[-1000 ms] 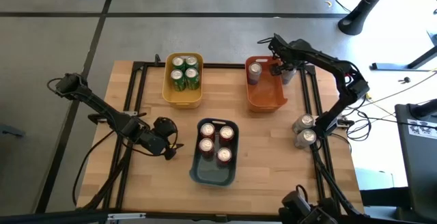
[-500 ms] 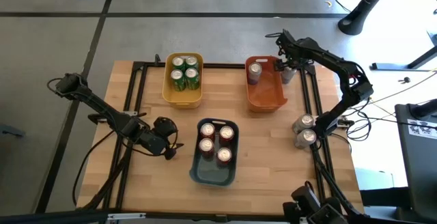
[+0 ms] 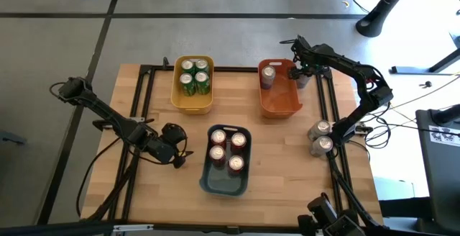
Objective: Sort soda cans
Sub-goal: Put the blue-white soda can into the orange bin
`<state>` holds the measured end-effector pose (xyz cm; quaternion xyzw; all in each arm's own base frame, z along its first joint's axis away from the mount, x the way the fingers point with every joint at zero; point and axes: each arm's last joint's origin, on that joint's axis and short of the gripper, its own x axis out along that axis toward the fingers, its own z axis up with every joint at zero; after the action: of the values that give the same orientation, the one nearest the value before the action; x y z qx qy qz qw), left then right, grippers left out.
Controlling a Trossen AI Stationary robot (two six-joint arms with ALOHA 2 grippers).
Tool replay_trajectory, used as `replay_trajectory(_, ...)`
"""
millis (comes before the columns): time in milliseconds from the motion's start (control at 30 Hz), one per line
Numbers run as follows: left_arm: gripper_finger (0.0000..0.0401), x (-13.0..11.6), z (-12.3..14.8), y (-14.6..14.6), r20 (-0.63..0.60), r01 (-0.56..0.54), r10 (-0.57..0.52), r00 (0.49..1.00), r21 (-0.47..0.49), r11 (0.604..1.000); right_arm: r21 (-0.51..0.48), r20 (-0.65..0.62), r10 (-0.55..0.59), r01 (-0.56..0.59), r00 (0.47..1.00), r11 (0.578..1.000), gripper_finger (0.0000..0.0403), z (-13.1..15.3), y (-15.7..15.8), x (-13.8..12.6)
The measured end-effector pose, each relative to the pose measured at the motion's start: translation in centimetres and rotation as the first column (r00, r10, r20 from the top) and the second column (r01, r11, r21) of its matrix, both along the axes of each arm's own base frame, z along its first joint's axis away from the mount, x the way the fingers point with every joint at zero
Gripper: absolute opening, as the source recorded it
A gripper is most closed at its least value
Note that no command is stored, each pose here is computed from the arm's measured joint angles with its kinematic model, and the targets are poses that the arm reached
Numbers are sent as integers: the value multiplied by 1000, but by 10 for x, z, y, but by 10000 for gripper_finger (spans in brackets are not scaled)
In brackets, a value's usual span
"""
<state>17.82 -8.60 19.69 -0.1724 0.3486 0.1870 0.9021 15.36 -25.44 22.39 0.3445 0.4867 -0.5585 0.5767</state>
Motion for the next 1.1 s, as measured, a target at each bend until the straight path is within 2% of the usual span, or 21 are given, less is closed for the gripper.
replay_trajectory(300, 335, 0, 0, 0, 1, -2, 2, 1000, -1, 1000, -24, -1, 37, -37, 999, 999, 289, 1, -2, 1)
replay_trajectory(500, 335, 0, 0, 0, 1, -2, 2, 1000, -1, 1000, -17, -15, 41, -42, 999, 999, 287, 2, -1, 1)
replay_trajectory(633, 335, 0, 0, 0, 1, -2, 2, 1000, -1, 1000, 44, -22, 60, -59, 998, 997, 285, 7, 3, 0)
replay_trajectory(867, 335, 0, 0, 0, 1, -2, 2, 1000, -2, 1000, 27, 1, 65, -65, 998, 998, 284, 34, 15, -7)
replay_trajectory(1100, 335, 0, 0, 0, 0, 0, 0, 1000, 1, 1000, 12, 35, 116, -117, 993, 993, 285, 68, 38, -8)
